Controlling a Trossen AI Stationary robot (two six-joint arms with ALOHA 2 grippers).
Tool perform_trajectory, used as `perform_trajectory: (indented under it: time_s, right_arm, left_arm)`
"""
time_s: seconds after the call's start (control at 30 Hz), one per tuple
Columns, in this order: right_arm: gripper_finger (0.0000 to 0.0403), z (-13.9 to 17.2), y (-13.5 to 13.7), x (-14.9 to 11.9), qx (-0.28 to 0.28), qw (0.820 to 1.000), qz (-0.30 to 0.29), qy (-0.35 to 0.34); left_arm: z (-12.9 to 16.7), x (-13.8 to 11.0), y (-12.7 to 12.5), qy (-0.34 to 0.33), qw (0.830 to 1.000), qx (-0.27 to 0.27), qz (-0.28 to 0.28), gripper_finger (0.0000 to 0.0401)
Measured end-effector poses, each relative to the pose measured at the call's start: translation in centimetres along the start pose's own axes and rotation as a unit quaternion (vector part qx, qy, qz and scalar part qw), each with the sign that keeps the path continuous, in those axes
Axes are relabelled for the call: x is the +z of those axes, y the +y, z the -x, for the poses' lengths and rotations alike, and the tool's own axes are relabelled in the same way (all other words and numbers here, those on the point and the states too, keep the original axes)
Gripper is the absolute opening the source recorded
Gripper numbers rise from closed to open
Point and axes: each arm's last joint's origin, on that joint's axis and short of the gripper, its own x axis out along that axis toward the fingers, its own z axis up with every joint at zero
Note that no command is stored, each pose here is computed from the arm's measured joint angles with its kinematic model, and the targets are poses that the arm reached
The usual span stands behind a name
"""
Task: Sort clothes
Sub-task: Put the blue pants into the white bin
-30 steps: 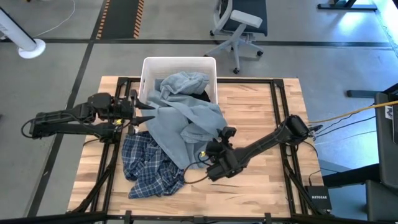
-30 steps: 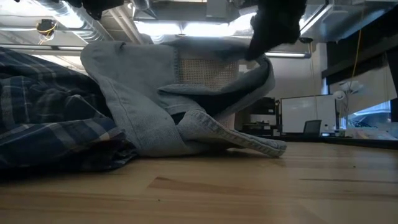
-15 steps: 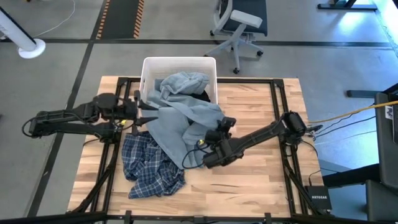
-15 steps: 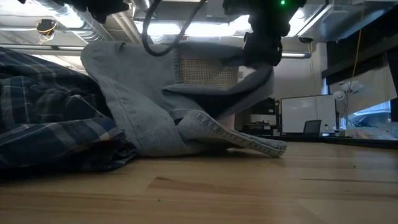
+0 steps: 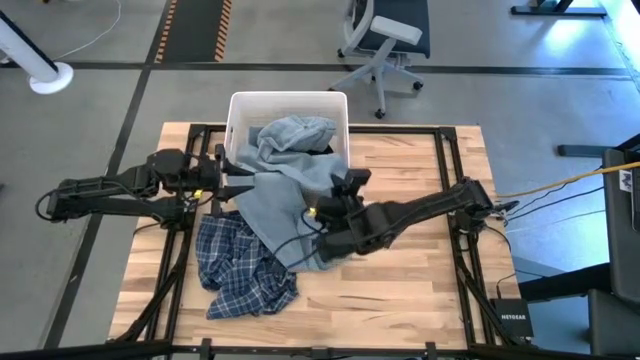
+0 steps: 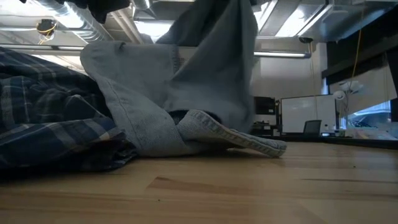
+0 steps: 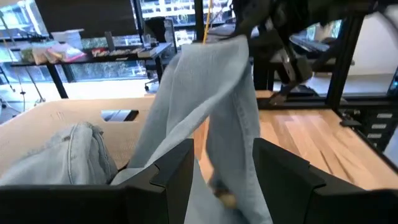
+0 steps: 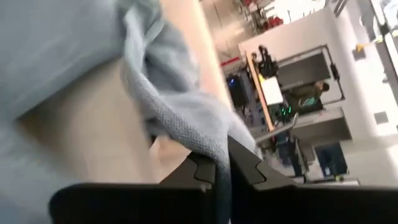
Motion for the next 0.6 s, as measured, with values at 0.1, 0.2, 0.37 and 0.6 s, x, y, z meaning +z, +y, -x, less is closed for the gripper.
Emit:
perform_trajectory:
  time_s: [0.1, 0.2, 0.37, 0.6]
  right_arm:
    - [0.0012, 0.0, -2.6, 1.6, -0.004, 1.000, 0.006, -0.018]
    - [0.0021, -0.6, -4.8, 3.0, -0.013, 0.999, 0.000, -0.033]
    - [0.0032, -3.2, -7.9, 4.8, -0.015, 0.998, 0.000, -0.053]
    - [0.0019, -7.5, -12.0, 6.3, -0.046, 0.995, -0.013, -0.088]
  left_arm:
    - [0.3, 0.2, 0.0, -0.010, 1.000, 0.001, -0.006, 0.0159]
    - [0.8, 0.3, 0.0, -0.020, 1.000, 0.002, -0.017, 0.0159]
    - [1.3, 0.4, 0.0, -0.026, 0.999, 0.002, -0.027, 0.0159]
    - [1.6, 0.4, 0.0, -0.025, 0.999, 0.002, -0.023, 0.0159]
